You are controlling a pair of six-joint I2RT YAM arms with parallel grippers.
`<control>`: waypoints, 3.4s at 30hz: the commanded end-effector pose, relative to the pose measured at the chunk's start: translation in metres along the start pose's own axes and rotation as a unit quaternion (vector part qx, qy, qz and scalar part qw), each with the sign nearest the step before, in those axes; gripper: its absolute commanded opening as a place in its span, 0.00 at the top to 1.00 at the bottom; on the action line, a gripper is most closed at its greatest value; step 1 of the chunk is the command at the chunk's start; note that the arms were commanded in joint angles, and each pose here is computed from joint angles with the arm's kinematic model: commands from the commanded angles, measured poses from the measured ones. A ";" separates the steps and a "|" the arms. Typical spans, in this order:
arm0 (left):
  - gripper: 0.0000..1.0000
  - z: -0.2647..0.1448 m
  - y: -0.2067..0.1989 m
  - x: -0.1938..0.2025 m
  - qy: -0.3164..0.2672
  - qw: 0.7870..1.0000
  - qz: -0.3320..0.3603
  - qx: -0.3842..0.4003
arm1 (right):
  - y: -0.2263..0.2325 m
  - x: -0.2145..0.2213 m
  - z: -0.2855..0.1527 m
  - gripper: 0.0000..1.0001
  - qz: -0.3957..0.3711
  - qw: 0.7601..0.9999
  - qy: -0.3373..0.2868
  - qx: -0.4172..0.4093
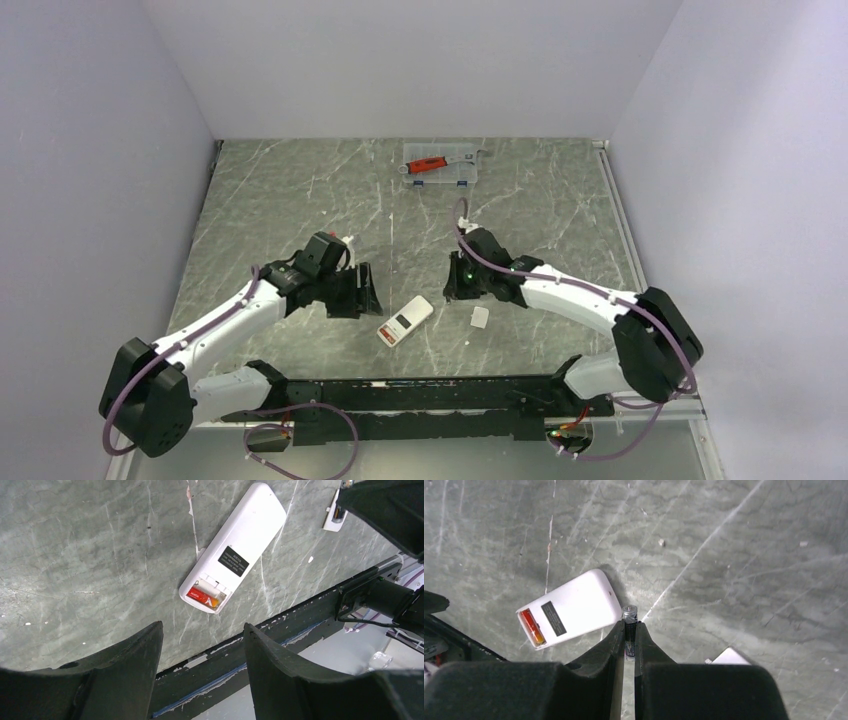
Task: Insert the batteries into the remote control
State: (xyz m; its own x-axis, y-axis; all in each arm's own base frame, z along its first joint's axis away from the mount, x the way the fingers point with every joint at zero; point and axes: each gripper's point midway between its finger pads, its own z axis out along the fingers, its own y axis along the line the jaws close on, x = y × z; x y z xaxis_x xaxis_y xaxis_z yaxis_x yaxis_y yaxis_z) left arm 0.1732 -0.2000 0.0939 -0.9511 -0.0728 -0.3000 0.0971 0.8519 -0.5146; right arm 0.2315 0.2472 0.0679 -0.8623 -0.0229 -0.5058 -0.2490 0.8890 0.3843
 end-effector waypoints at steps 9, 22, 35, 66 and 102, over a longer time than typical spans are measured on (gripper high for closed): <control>0.35 0.001 -0.018 -0.011 -0.012 0.999 -0.002 0.037 | -0.019 0.039 -0.006 0.98 0.155 0.987 -0.039 -0.012; 0.35 0.000 -0.021 -0.010 -0.012 0.999 0.004 0.046 | -0.031 0.066 0.001 0.87 0.220 0.975 -0.034 0.007; 0.35 -0.004 -0.021 -0.009 -0.010 0.999 0.013 0.046 | -0.033 0.067 0.001 0.72 0.231 0.972 -0.036 0.010; 0.35 -0.017 -0.013 0.000 -0.018 0.999 0.003 0.034 | 0.021 0.017 -0.010 1.00 -0.115 0.991 0.020 -0.060; 0.35 -0.022 -0.009 0.003 -0.020 1.000 -0.005 0.023 | 0.023 0.034 0.038 1.00 -0.142 0.986 0.078 -0.023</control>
State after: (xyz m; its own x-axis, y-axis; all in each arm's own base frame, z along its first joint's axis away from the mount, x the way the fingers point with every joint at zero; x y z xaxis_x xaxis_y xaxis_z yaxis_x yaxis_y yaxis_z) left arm 0.1654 -0.1985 0.1115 -0.9423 -0.0950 -0.3209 0.1038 0.8286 -0.5501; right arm 0.1983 0.2712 0.0183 -0.8333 -0.3609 -0.4188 -0.4986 0.8179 0.2871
